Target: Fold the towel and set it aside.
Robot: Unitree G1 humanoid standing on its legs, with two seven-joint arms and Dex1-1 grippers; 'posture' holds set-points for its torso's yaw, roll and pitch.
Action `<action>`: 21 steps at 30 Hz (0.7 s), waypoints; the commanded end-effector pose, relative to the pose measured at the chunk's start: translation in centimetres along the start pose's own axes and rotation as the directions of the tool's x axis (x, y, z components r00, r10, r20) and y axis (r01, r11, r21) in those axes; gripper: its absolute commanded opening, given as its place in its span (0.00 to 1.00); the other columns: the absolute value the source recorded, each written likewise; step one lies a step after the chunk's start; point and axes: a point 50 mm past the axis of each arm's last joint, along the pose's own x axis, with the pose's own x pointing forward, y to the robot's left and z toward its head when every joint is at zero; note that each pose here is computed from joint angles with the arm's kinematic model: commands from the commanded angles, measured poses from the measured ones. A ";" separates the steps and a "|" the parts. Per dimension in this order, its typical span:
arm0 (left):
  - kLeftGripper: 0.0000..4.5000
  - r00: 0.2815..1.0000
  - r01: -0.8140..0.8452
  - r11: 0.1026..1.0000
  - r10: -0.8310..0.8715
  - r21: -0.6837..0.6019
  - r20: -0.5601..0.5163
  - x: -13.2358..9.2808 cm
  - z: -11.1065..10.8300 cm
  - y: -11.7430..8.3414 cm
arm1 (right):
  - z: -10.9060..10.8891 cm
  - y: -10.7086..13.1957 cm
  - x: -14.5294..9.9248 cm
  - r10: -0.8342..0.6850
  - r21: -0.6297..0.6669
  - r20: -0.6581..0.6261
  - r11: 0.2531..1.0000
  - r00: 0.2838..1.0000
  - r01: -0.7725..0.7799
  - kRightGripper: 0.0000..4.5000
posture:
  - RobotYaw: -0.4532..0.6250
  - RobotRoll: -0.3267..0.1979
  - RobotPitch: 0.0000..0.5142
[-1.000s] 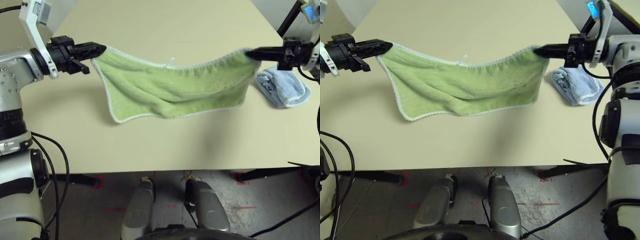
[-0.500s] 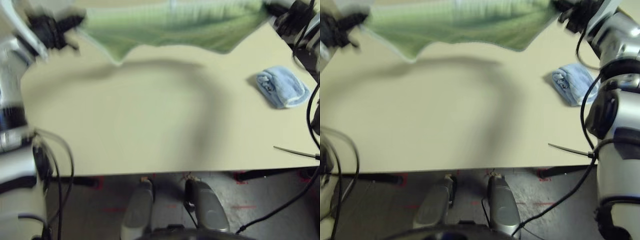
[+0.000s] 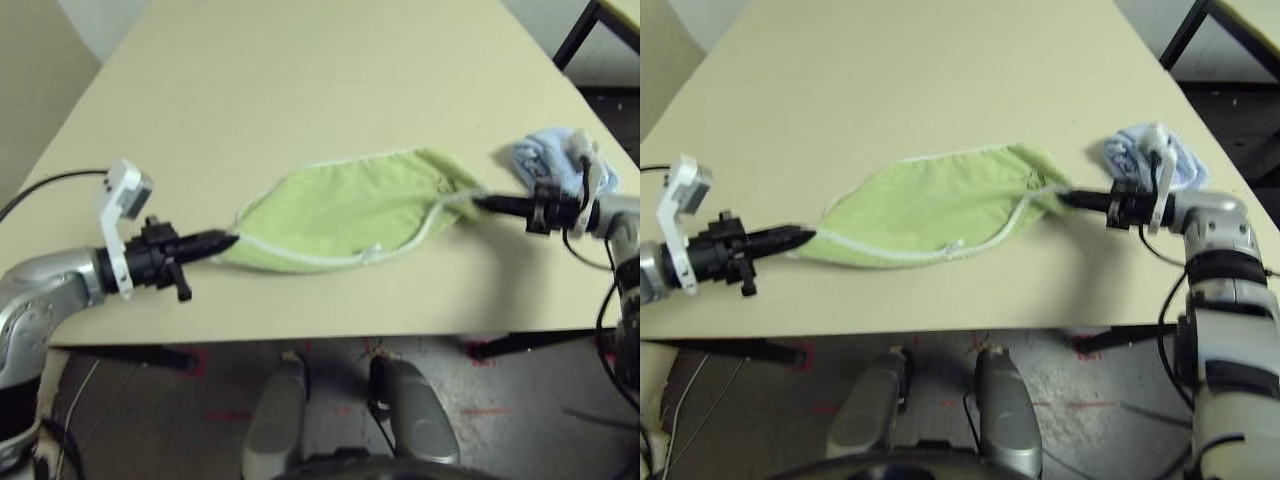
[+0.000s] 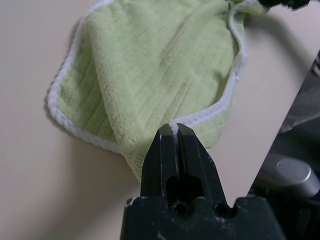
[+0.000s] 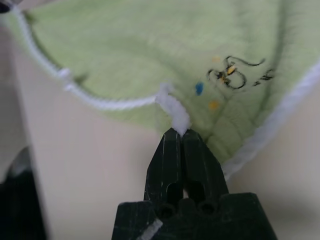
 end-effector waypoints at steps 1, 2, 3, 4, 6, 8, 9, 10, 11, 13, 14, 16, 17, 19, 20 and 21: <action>0.01 0.999 0.032 0.999 -0.032 0.005 -0.044 -0.7 -0.6 0.0 | 0.1 0.9 -0.9 0.046 0.050 -0.051 0.998 0.998 -0.043 0.00 | 0.61 0.62 0.36; 0.01 0.998 0.038 0.999 -0.038 0.007 -0.045 -0.8 -0.7 0.0 | 0.1 1.1 -1.1 0.054 0.064 -0.062 0.997 0.997 -0.050 0.00 | 0.60 0.62 0.36; 0.01 0.998 0.045 0.999 -0.044 0.007 -0.045 -0.9 -0.7 0.1 | 0.0 1.3 -1.3 0.062 0.078 -0.078 0.995 0.995 -0.056 0.00 | 0.60 0.62 0.37; 0.01 0.998 0.050 0.999 -0.050 0.007 -0.046 -1.0 -0.8 0.1 | 0.0 1.5 -1.4 0.068 0.089 -0.090 0.994 0.994 -0.060 0.00 | 0.60 0.62 0.37; 0.01 0.996 0.078 0.997 -0.077 0.005 -0.052 -1.1 -0.8 0.0 | -0.1 1.7 -2.1 0.073 0.113 -0.129 0.992 0.989 -0.058 0.00 | 0.60 0.62 0.37; 0.01 0.993 0.103 0.995 -0.103 -0.004 -0.060 -1.3 -0.9 -0.1 | -0.1 1.8 -2.6 0.068 0.126 -0.154 0.991 0.986 -0.049 0.00 | 0.60 0.62 0.36; 0.01 0.992 0.111 0.994 -0.111 -0.010 -0.061 -1.4 -1.0 -0.1 | 0.0 1.7 -2.8 0.064 0.128 -0.163 0.991 0.984 -0.044 0.00 | 0.60 0.62 0.36; 0.01 0.991 0.115 0.993 -0.116 -0.020 -0.058 -1.5 -1.0 0.0 | 0.0 1.6 -3.0 0.057 0.127 -0.169 0.991 0.984 -0.036 0.00 | 0.60 0.62 0.36; 0.01 0.991 0.121 0.992 -0.123 -0.031 -0.054 -1.6 -1.0 0.1 | 0.0 1.6 -3.1 0.051 0.128 -0.171 0.991 0.984 -0.030 0.00 | 0.59 0.62 0.36; 0.01 0.989 0.138 0.989 -0.141 -0.053 -0.045 -1.9 -1.0 0.2 | 0.0 1.5 -3.4 0.047 0.137 -0.177 0.990 0.983 -0.022 0.00 | 0.59 0.62 0.36; 0.01 0.988 0.149 0.987 -0.152 -0.066 -0.040 -2.0 -1.0 0.2 | 0.0 1.5 -3.4 0.046 0.143 -0.181 0.989 0.982 -0.020 0.00 | 0.59 0.62 0.36; 0.01 0.985 0.166 0.982 -0.169 -0.091 -0.030 -2.3 -1.0 0.3 | 0.0 1.4 -3.5 0.045 0.148 -0.180 0.989 0.983 -0.018 0.00 | 0.59 0.62 0.36; 0.01 0.984 0.176 0.979 -0.178 -0.102 -0.011 -2.4 -1.0 0.4 | 0.1 1.3 -3.4 0.044 0.146 -0.169 0.989 0.985 -0.019 0.00 | 0.59 0.62 0.36; 0.01 0.985 0.167 0.980 -0.161 -0.109 0.066 -2.4 -0.4 0.8 | 0.4 0.8 -2.8 0.024 0.126 -0.110 0.992 0.994 -0.010 0.00 | 0.59 0.62 0.36; 0.01 0.984 0.154 0.982 -0.143 -0.110 0.101 -2.3 -0.1 1.1 | 0.7 0.6 -2.5 0.009 0.120 -0.077 0.993 0.997 0.000 0.00 | 0.59 0.62 0.35; 0.01 0.983 0.141 0.983 -0.125 -0.115 0.135 -2.1 0.2 1.4 | 0.9 0.2 -2.0 -0.014 0.109 -0.041 0.994 0.999 0.018 0.00 | 0.59 0.62 0.35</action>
